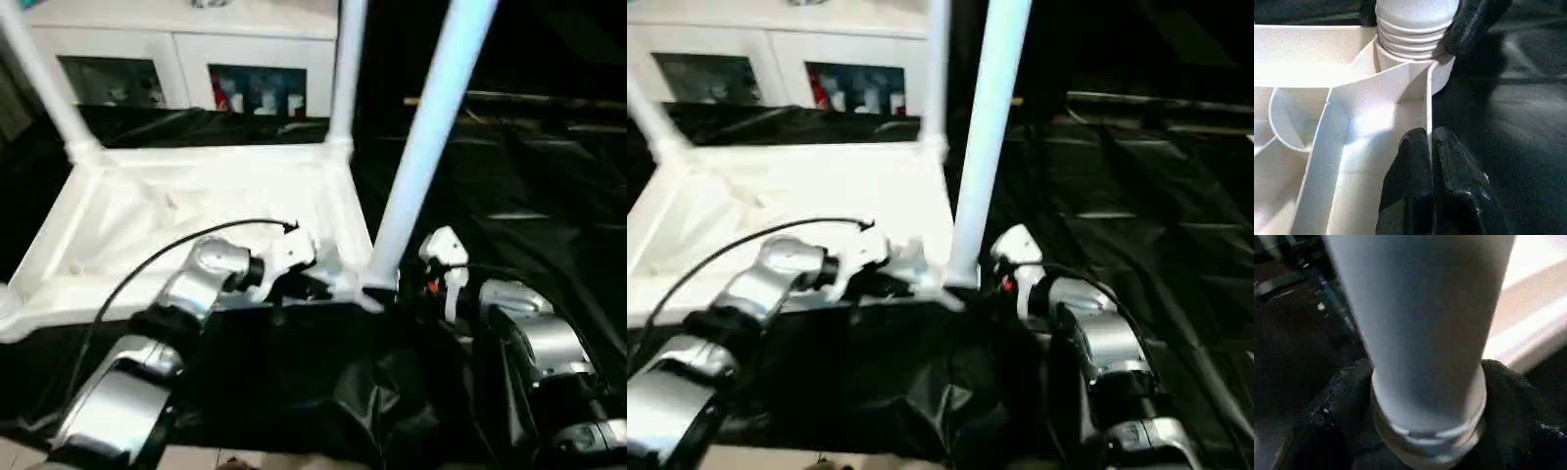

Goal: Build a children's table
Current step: Rotate leg to tighten

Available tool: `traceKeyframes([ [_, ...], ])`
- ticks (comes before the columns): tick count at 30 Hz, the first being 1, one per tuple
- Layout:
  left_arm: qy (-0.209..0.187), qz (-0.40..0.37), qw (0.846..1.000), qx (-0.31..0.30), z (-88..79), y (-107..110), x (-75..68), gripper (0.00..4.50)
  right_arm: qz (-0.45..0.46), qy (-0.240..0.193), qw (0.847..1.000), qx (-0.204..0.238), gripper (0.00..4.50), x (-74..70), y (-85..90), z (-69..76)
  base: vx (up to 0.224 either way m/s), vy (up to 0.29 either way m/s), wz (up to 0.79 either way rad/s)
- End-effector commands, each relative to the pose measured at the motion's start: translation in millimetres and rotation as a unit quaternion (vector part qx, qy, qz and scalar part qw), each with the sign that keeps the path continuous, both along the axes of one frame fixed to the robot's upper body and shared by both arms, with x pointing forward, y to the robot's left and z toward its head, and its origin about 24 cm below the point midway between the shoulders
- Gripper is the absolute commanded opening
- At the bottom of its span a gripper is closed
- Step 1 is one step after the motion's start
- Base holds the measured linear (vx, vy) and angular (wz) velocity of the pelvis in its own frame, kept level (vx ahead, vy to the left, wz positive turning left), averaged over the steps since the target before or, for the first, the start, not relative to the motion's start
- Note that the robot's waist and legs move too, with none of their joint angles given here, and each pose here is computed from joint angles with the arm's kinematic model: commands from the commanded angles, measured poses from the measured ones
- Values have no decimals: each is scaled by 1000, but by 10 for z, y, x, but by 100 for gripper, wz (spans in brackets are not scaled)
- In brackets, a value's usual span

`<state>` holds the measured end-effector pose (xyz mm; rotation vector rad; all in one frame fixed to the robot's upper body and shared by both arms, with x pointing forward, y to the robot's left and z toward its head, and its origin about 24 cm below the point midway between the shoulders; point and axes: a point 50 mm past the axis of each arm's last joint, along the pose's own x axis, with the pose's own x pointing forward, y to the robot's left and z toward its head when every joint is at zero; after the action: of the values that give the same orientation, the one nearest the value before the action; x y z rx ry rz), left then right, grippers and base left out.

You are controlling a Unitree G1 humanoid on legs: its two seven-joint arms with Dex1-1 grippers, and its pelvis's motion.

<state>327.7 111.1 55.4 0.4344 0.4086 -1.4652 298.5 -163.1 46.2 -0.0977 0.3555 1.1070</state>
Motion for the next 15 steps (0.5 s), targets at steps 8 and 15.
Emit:
traceKeyframes([
  [8, -12, -14, 999, -33, 119, 0, -2, 0, 30, -6, 1000, 3, 291, 31, 47, 51, 0, 0, 0],
  [15, -22, 13, 999, -32, 97, -18, 25, 0, -4, -8, 1000, -6, 275, 40, 46, -23, 0, 0, 0],
])
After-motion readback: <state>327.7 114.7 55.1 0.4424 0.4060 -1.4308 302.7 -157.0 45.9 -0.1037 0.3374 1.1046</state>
